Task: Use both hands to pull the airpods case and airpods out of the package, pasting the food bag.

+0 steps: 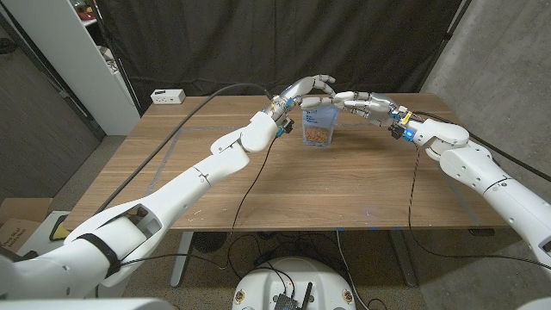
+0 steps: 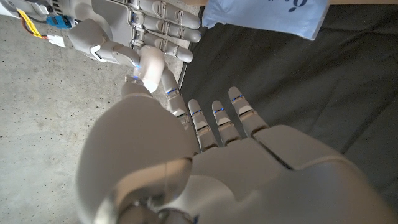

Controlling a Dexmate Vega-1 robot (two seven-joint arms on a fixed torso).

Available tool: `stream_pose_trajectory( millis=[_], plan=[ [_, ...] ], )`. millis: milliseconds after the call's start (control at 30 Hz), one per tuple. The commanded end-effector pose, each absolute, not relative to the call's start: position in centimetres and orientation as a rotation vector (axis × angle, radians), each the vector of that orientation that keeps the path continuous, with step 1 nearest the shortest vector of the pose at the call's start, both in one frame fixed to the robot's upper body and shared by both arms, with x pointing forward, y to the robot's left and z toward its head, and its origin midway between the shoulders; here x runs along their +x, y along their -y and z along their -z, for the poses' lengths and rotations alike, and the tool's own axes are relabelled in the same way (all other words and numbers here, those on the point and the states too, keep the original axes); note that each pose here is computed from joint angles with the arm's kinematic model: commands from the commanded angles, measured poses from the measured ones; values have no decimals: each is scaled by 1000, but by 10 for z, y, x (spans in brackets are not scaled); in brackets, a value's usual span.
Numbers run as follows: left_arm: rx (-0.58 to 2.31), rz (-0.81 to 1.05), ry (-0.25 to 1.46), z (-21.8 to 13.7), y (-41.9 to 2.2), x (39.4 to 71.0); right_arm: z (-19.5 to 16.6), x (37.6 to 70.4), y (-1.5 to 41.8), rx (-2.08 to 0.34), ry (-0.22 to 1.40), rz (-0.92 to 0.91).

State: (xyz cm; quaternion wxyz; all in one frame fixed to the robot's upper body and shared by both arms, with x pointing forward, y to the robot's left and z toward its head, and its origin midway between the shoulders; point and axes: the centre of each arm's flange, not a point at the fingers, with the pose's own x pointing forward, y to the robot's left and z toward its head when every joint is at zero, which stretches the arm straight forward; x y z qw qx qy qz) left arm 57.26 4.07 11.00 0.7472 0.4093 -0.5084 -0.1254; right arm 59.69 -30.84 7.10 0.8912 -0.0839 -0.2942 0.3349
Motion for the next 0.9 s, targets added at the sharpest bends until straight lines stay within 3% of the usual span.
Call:
stream_pose_trajectory(
  millis=[33,900],
  plan=[
    [916,265,1096,-113,-37,577,-70,598,309,-139,614,-701],
    [857,294,1103,-111,-39,576,-65,599,307,-133,606,-691]
  ],
)
